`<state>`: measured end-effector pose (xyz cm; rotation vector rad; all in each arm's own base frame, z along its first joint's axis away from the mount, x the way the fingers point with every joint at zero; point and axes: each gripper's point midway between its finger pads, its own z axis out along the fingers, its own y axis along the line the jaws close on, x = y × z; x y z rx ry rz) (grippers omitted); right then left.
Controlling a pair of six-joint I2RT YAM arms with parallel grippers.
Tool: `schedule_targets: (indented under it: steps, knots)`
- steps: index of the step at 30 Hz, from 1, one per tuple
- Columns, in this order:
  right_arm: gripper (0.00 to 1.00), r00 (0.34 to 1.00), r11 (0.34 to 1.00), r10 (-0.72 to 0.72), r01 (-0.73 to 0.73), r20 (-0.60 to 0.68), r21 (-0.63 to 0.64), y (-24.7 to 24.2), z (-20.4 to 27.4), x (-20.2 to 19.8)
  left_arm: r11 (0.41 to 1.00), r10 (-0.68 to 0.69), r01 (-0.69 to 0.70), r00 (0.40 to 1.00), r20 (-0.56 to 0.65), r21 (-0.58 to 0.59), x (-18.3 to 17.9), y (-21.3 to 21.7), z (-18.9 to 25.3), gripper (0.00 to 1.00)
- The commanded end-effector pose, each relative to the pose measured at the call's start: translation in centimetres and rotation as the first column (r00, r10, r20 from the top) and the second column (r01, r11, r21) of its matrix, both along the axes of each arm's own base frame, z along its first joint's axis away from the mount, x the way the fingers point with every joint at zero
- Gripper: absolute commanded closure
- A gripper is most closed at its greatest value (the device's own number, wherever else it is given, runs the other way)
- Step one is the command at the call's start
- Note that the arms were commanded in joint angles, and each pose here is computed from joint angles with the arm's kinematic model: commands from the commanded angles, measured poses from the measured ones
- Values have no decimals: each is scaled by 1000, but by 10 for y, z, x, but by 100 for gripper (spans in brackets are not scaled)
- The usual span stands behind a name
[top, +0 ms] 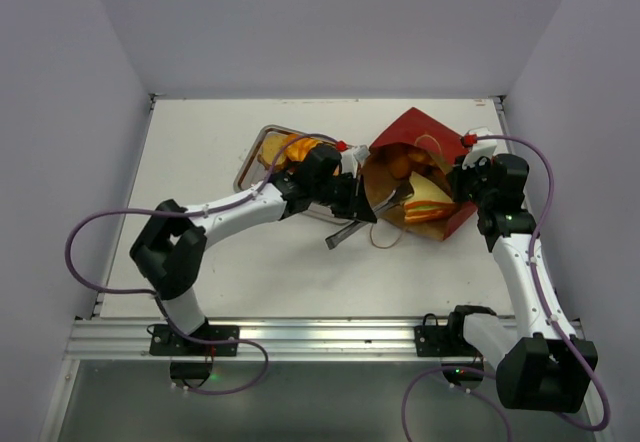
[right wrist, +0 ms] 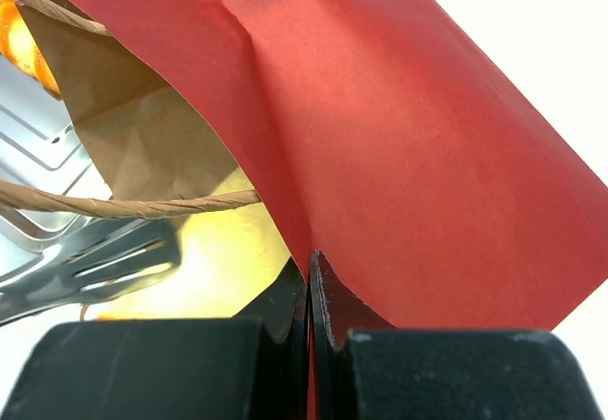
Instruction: Take the fake bread out of the paper bag
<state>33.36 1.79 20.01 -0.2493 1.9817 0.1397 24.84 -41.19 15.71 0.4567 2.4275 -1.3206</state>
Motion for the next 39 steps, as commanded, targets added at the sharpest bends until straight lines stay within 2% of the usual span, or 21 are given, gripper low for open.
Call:
schedule_targets:
  steps: [1,7,12,14,18,24,29,34,37,39]
  knots:
    - [100,998,1000,2,-3,60,5,1,21,4,996,-69,74,992,104,-51,-15,13,36,100]
    - [100,998,1000,0,0,62,4,0,22,3,992,-123,127,981,151,-18,-37,37,43,100]
    - [100,998,1000,2,-3,63,5,1,22,3,986,-167,163,972,165,36,-62,66,33,100]
    - [100,998,1000,0,-1,60,6,0,21,3,984,-172,164,973,151,66,-71,79,23,100]
    - [100,998,1000,-2,2,62,4,0,21,3,991,-129,122,975,180,54,-83,105,35,100]
    - [100,998,1000,0,-1,65,2,0,22,3,998,37,-50,966,254,44,-75,148,61,100]
    - [100,998,1000,0,0,70,2,0,24,3,970,193,-225,941,280,90,-58,176,67,100]
    - [100,997,1000,1,-1,71,4,0,24,2,900,374,-418,885,276,121,-30,189,57,100]
    - [100,997,1000,0,-1,72,5,0,25,2,845,499,-530,830,249,70,-7,187,54,100]
    - [100,997,1000,0,-1,72,5,0,25,2,813,550,-577,804,228,76,2,188,43,100]
